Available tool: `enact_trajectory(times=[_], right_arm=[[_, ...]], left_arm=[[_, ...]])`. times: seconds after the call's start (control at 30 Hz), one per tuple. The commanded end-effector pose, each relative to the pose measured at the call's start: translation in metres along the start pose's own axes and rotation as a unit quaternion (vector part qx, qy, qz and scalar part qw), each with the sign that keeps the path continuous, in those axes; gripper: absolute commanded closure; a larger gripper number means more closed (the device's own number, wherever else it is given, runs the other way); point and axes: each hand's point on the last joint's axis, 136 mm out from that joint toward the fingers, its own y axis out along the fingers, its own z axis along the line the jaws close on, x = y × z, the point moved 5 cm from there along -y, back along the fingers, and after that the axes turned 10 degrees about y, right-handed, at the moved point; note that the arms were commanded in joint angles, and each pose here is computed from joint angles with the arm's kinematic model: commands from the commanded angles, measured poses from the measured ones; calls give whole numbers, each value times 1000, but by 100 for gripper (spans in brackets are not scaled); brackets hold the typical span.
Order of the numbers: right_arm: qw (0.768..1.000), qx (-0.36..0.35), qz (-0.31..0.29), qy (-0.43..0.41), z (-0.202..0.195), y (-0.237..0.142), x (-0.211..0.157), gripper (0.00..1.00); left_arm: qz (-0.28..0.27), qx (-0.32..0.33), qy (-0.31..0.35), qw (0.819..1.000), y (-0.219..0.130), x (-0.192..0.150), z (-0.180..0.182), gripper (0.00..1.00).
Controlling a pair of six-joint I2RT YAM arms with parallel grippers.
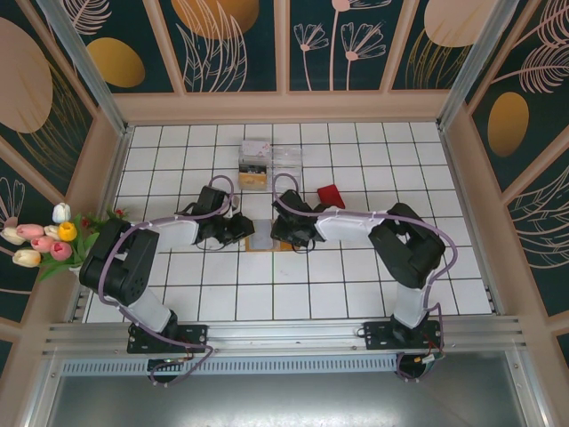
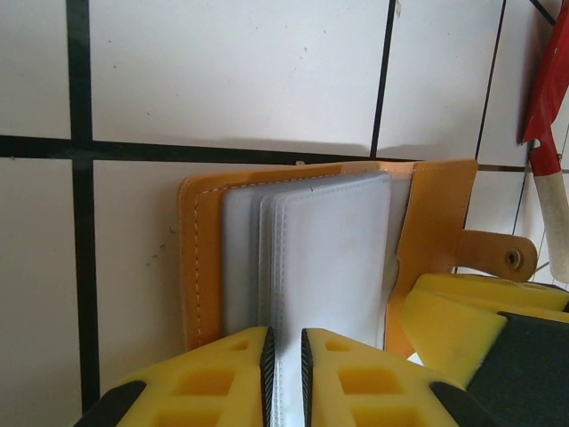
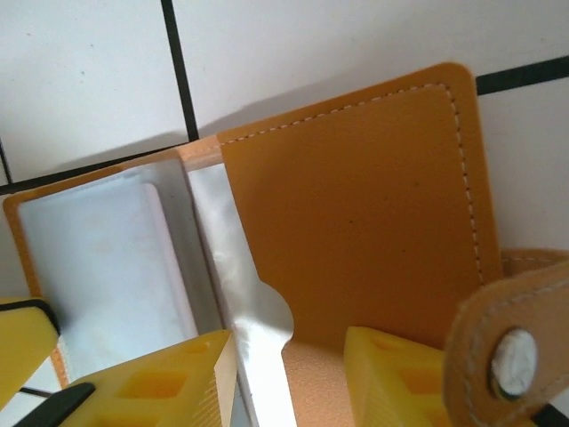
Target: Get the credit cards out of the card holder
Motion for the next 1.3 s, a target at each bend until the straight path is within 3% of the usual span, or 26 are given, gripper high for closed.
enact_trajectory(times=[0.0,0.13,0.43,0.83,1.27], right_arm=[[999,-7,43,24,-16,-2,-18,61],[999,11,35,25,-11,-8,-15,60],[999,11,32,30,-13,-5,-11,59],[999,15,39,29,-15,-4,-9,59],[998,19,43,30,-14,-2,-8,61]], left_arm=[[-2,-28,9,1000,-7,7,-13,80],[-6,-58,18,998,-15,10,-27,76],[22,-25,9,999,-6,-6,-8,67],[30,-41,1,999,0,-7,-7,72],[43,-47,-7,998,7,-9,-5,71]])
